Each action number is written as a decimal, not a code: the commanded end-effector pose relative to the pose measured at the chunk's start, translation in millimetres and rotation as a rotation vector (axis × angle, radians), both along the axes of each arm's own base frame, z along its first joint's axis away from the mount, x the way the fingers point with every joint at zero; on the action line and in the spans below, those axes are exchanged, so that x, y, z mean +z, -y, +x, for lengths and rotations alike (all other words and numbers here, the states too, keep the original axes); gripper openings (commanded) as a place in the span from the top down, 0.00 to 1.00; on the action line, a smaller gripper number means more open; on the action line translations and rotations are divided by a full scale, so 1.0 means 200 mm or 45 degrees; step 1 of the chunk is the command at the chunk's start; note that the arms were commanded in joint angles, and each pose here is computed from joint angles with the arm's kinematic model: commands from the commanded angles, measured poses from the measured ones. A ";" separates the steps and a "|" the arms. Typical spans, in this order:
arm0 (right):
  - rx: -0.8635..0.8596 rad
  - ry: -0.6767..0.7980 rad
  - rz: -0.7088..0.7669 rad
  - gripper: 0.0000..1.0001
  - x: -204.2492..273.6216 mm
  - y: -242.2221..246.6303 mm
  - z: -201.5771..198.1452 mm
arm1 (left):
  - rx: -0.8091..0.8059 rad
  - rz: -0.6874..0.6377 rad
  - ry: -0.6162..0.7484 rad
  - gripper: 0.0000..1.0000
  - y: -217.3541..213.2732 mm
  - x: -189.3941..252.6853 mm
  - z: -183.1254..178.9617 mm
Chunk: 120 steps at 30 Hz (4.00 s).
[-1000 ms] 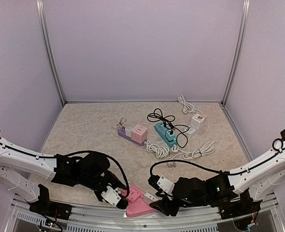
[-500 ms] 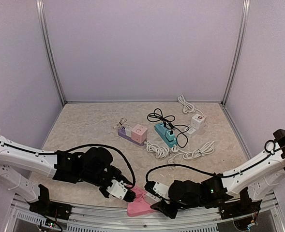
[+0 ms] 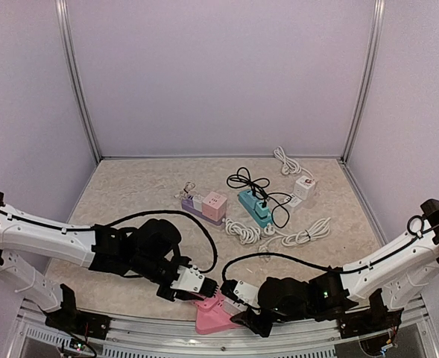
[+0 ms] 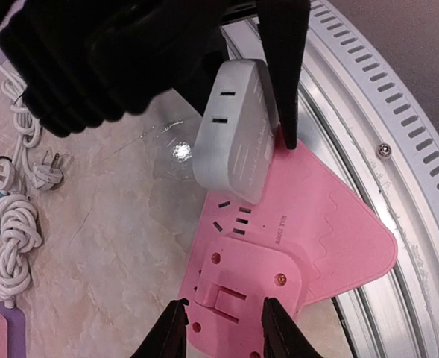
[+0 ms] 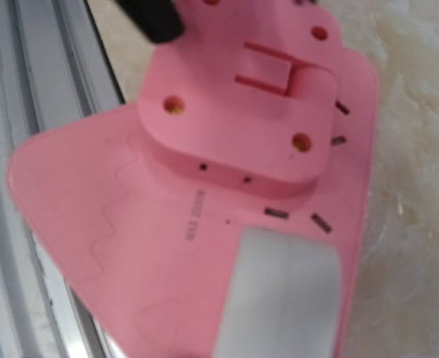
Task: Insert the plug
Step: Adjust the plug at the socket, then reset both arms
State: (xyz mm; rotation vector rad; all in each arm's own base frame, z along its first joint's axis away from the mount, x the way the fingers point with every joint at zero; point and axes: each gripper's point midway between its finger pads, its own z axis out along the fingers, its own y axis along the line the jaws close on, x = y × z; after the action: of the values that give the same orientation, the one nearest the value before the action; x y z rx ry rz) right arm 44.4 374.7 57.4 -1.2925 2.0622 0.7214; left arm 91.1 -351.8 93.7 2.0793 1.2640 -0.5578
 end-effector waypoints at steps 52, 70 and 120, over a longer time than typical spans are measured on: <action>0.015 0.065 0.056 0.64 0.04 0.00 0.03 | -0.015 0.114 0.146 0.59 0.11 0.00 0.17; 0.011 0.099 0.079 0.52 0.10 0.00 0.05 | 0.003 0.121 0.129 0.57 0.13 -0.01 0.19; -1.943 0.050 0.149 0.00 0.47 1.93 1.22 | 1.986 -1.095 0.269 0.01 -1.60 0.74 0.88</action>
State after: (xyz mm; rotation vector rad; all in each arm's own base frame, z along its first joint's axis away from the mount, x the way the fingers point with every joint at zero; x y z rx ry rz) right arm 294.0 2.2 146.7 0.4677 2.2193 0.1036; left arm 271.0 -61.1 212.3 0.3511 1.7195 -0.0655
